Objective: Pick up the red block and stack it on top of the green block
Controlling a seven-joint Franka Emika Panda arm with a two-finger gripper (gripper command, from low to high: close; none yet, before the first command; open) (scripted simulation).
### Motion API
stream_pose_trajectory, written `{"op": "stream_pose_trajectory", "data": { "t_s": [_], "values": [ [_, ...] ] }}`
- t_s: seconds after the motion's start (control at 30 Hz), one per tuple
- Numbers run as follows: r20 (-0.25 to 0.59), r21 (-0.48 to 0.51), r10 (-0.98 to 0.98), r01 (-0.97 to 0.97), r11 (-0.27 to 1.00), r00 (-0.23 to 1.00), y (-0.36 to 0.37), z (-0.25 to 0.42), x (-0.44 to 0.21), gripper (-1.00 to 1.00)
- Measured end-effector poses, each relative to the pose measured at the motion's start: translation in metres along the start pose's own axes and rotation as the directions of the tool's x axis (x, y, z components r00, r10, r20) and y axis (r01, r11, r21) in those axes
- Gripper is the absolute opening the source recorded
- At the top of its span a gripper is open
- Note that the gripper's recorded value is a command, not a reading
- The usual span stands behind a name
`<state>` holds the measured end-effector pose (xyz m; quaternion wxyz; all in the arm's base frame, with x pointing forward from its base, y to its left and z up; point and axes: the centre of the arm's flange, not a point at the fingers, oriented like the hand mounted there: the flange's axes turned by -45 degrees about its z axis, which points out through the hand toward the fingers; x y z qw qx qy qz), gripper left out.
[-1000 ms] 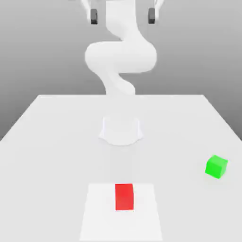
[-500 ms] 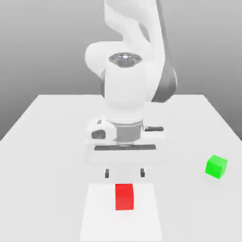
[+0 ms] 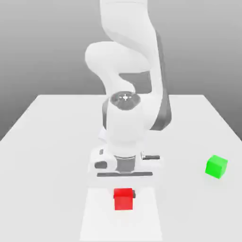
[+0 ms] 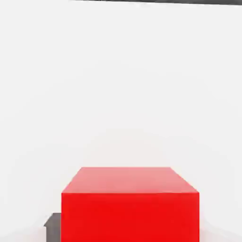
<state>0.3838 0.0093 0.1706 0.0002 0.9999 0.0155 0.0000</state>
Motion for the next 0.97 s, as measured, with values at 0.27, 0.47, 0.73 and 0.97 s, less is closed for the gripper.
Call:
{"op": "stream_pose_trajectory", "data": {
  "t_s": [0.27, 0.47, 0.73, 0.97],
  "values": [
    [-0.001, 0.005, -0.312, 0.312, 0.95, 0.95, -0.084, -0.048, -0.007, -1.0],
    [-0.003, 0.006, -0.744, 0.744, 0.668, 0.668, -0.218, -0.062, -0.059, -1.0],
    [0.001, -0.001, -0.972, 0.972, 0.235, 0.235, -0.316, -0.06, -0.142, -1.0],
    [0.001, -0.001, -0.975, 0.975, 0.224, 0.224, -0.317, -0.014, -0.145, 1.0]
  ]
}}
